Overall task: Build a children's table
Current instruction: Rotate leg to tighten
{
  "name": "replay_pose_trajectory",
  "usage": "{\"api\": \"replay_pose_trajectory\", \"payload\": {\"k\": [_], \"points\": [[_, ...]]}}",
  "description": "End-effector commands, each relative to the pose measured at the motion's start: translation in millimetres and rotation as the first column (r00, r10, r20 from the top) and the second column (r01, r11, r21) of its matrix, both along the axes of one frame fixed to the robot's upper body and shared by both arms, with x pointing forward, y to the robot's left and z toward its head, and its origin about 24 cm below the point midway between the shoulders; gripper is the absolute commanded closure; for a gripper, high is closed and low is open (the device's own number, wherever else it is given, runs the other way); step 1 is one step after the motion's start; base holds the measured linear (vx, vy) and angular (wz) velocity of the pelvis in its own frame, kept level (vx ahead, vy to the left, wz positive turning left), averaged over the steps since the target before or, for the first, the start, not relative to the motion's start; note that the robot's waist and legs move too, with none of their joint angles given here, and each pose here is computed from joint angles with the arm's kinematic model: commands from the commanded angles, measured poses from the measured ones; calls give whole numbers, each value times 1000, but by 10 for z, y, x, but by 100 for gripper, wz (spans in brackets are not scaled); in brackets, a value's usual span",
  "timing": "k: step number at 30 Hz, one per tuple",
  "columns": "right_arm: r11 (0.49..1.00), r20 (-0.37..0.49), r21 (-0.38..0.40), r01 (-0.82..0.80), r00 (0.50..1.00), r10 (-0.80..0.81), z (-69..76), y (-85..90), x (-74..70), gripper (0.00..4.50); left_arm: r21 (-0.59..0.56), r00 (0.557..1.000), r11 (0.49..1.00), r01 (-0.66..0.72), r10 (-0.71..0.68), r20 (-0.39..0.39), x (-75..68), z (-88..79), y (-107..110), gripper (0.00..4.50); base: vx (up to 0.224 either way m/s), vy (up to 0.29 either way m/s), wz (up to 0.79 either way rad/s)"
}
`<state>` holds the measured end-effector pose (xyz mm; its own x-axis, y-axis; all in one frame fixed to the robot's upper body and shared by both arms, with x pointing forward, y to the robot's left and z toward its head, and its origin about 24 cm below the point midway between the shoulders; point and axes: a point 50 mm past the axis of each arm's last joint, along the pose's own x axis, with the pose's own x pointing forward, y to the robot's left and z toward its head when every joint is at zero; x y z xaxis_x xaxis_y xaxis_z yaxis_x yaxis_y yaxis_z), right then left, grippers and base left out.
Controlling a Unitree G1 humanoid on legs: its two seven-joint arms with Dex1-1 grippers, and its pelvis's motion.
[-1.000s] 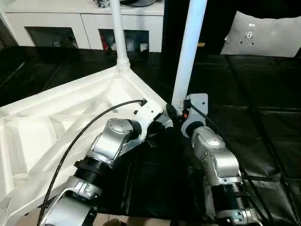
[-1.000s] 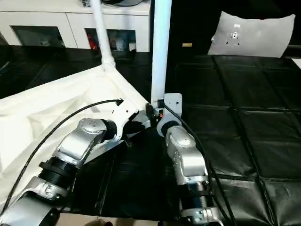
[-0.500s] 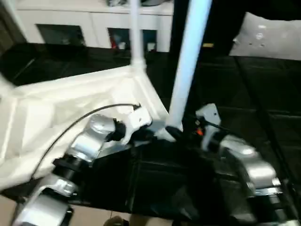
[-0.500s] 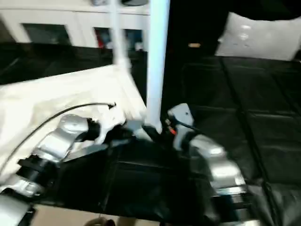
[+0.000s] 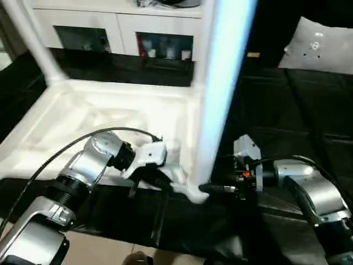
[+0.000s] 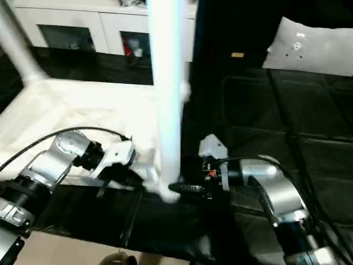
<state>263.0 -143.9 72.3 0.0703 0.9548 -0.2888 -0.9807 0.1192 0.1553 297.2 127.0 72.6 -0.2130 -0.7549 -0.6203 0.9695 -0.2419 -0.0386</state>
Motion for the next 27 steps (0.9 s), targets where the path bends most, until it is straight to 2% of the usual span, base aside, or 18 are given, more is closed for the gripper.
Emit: {"api": "replay_pose_trajectory", "payload": {"k": [1, 2, 5, 7, 11, 20, 21, 23, 26, 27], "points": [[1000, 0, 4, -21, 1000, 21, 59, 16, 34, 120, -28, 992, 991, 129, -128, 7, -53, 88, -145, 450, 0, 0, 0], [999, -12, 7, -41, 999, 41, 61, 21, 28, 147, -31, 990, 990, 139, -139, 3, -60, 83, -155, 450, 0, 0, 0], [997, -51, 10, -80, 995, 81, 55, 35, 7, 159, -38, 989, 988, 150, -151, 0, -71, 74, -176, 450, 0, 0, 0], [997, -51, 10, -80, 995, 81, 55, 35, 7, 191, -38, 989, 988, 150, -151, 0, -71, 74, -176, 450, 0, 0, 0], [992, -107, 15, -126, 986, 127, 38, 40, -19, 217, -40, 987, 987, 158, -158, -3, -68, 64, -173, 450, 0, 0, 0], [990, -147, 35, -133, 980, 137, 29, 66, -55, 235, -49, 992, 991, 125, -125, -13, -58, 63, -147, 450, 0, 0, 0], [995, -140, 62, -73, 987, 81, 18, 106, -74, 235, -78, 998, 995, 57, -58, -10, -30, 66, -133, 450, 0, 0, 0], [996, -143, 81, -35, 989, 46, 7, 135, -94, 235, -94, 1000, 996, 13, -14, -5, -7, 67, -130, 450, 0, 0, 0], [997, -100, 68, 46, 994, -39, -42, 200, -91, 237, -113, 997, 991, -74, 76, 17, 41, 53, -140, 450, 0, 0, 0], [987, -78, 70, 144, 987, -138, -80, 281, -57, 237, -106, 986, 981, -160, 164, 26, 77, 22, -148, 450, 0, 0, 0]]}}
